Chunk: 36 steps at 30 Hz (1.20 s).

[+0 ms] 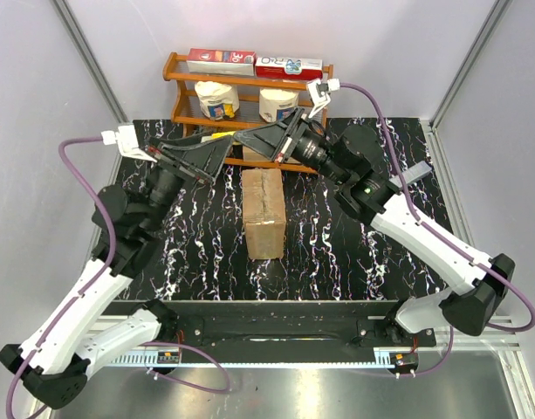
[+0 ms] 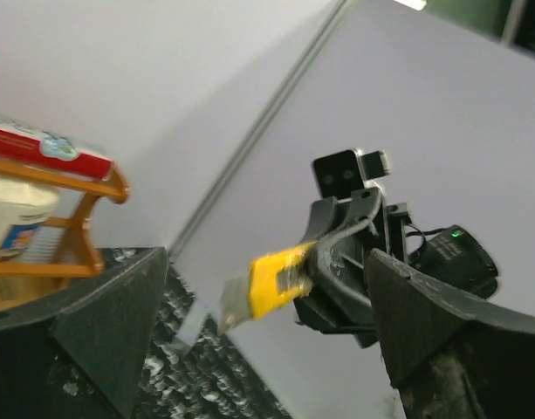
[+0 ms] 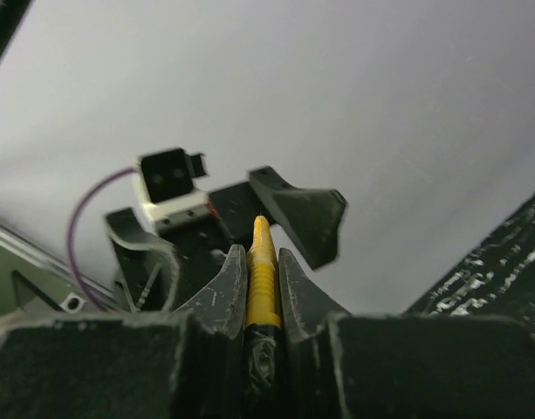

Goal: Unpack the express box

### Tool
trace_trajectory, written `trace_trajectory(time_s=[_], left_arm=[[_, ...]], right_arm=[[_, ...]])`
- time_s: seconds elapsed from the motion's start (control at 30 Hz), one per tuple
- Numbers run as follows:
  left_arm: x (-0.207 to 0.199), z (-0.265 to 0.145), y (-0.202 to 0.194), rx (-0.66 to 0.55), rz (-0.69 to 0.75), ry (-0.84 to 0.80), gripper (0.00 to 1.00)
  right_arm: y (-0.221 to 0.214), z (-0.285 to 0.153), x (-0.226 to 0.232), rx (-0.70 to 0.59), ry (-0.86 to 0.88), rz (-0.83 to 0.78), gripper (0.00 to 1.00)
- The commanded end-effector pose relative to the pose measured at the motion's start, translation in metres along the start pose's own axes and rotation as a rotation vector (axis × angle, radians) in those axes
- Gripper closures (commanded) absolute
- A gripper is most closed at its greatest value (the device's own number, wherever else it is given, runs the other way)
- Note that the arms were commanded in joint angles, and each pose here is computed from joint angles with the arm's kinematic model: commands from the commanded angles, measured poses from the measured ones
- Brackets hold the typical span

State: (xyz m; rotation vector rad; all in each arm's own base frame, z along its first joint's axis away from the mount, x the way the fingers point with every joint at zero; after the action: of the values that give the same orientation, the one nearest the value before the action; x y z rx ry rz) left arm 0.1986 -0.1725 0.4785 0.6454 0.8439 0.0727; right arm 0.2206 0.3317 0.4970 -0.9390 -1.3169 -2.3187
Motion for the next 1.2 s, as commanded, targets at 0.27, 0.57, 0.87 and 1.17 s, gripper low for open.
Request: trace_trajectory(time_s=[0.27,0.57,0.87,1.17], left_arm=[[-0.003,-0.018,0.031,0.234,0.372,0.21,0.01],[0.096,-0.024,-0.02,0.472,0.112,0.58,0.01],[0.155,-0.055,-0.103,0.696,-0.167,0.608,0.01],[0.164,-0.078,-0.138,0.716,-0.41,0.603,0.1]], right_arm=[[0.009,-0.059,-0.021,0.102,-0.245,-0.238,1.0],[0.013,-0.099,-0.067,0.1,-0.613,-0.37,1.0],[-0.002,-0.118,-0.105,0.149,-0.802,-0.379,1.0],[-0.018,-0.117,-0.124,0.209,-0.828,-0.358,1.0]])
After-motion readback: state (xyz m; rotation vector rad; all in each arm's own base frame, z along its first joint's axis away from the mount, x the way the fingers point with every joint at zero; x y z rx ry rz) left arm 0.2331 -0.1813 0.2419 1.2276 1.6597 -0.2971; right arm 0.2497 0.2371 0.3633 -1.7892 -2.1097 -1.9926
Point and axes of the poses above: each gripper's point midway between its finger pads, its own z axis out along the fingers, its own x axis along the line the jaws close on, y = z × x, the point moved 5 cm from there along -z, back along the fingers, and after that the axes turned 7 degrees about -z, right-handed, at the moved point
